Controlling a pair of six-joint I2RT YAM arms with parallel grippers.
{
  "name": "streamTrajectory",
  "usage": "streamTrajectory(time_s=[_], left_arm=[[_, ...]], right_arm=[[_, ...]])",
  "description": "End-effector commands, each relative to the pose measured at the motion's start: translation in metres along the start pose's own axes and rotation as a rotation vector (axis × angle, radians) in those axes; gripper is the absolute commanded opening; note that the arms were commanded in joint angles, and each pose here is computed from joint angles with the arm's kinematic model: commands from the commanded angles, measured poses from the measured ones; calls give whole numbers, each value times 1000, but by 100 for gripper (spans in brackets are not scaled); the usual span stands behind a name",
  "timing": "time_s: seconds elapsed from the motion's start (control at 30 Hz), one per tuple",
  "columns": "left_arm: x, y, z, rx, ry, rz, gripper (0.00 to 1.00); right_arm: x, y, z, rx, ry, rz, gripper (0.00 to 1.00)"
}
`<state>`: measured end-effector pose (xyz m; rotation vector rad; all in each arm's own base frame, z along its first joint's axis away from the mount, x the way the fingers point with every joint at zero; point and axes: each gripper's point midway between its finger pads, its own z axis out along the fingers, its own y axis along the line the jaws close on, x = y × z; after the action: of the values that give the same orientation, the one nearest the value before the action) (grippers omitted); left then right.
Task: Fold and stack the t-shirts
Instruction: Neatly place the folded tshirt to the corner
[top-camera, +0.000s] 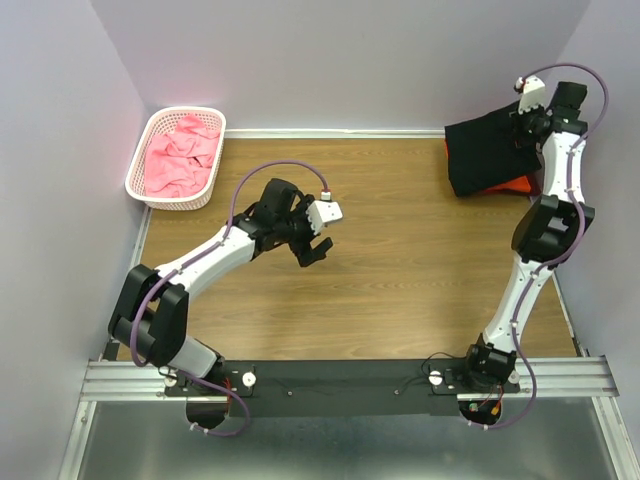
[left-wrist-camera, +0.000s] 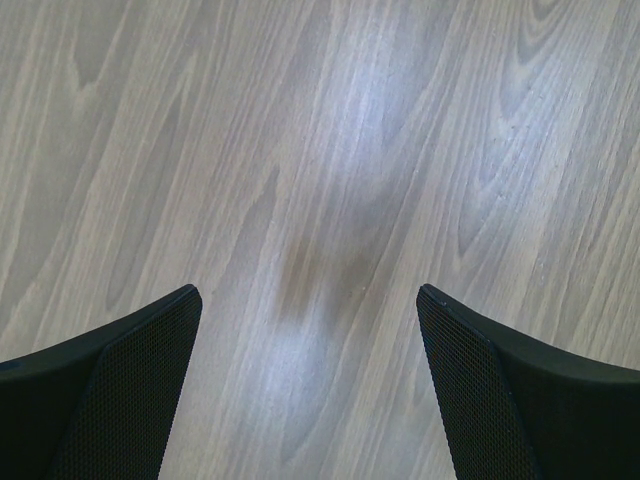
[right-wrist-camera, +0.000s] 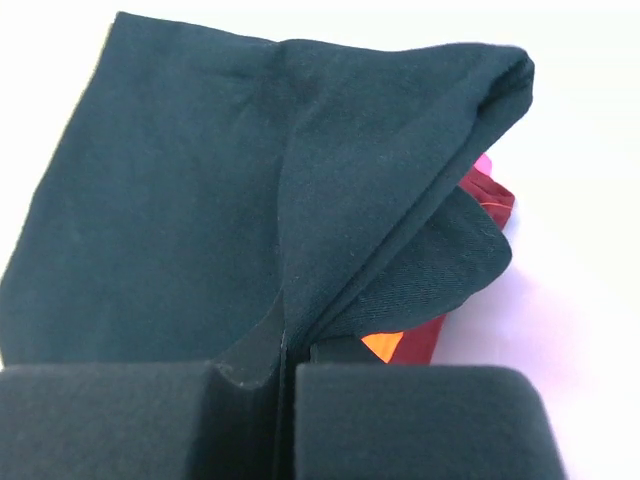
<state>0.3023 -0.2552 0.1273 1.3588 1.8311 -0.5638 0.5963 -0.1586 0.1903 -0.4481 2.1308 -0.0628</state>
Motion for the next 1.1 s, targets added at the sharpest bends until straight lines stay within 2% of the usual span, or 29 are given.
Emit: streamTrajectory(time_s=[0.0,0.17,0.27,0.37,0.4,0.5,0.73,0.93,1.07], left_arm=[[-9,2,0,11,-10,-6,96],[-6,2,-1,10,3,-15,96],[-5,1,-2,8,10,-24,96],[-6,0,-5,6,6,-21,96],[-8,0,-7,3,0,-21,96],[-10,1,-9,-6,-13,-22,96],[-16,1,-17,-17,-66,-44,96],[-22,-2,-21,-13,-115,-60,96],[-28,-2,-22,-12,-147,-81,96]], right_arm=[[12,-23,10,7,-25,-50,1],[33,-27,28,-1,-1,-68,0],[46,-43,40,66,18,-95,7],[51,-62,42,141,38,-113,47],[47,-71,39,174,30,-115,69],[33,-79,29,205,-4,-89,85],[-19,-71,-11,197,-124,12,100],[-51,-57,-39,164,-207,151,100],[-55,-43,-36,100,-238,275,100]])
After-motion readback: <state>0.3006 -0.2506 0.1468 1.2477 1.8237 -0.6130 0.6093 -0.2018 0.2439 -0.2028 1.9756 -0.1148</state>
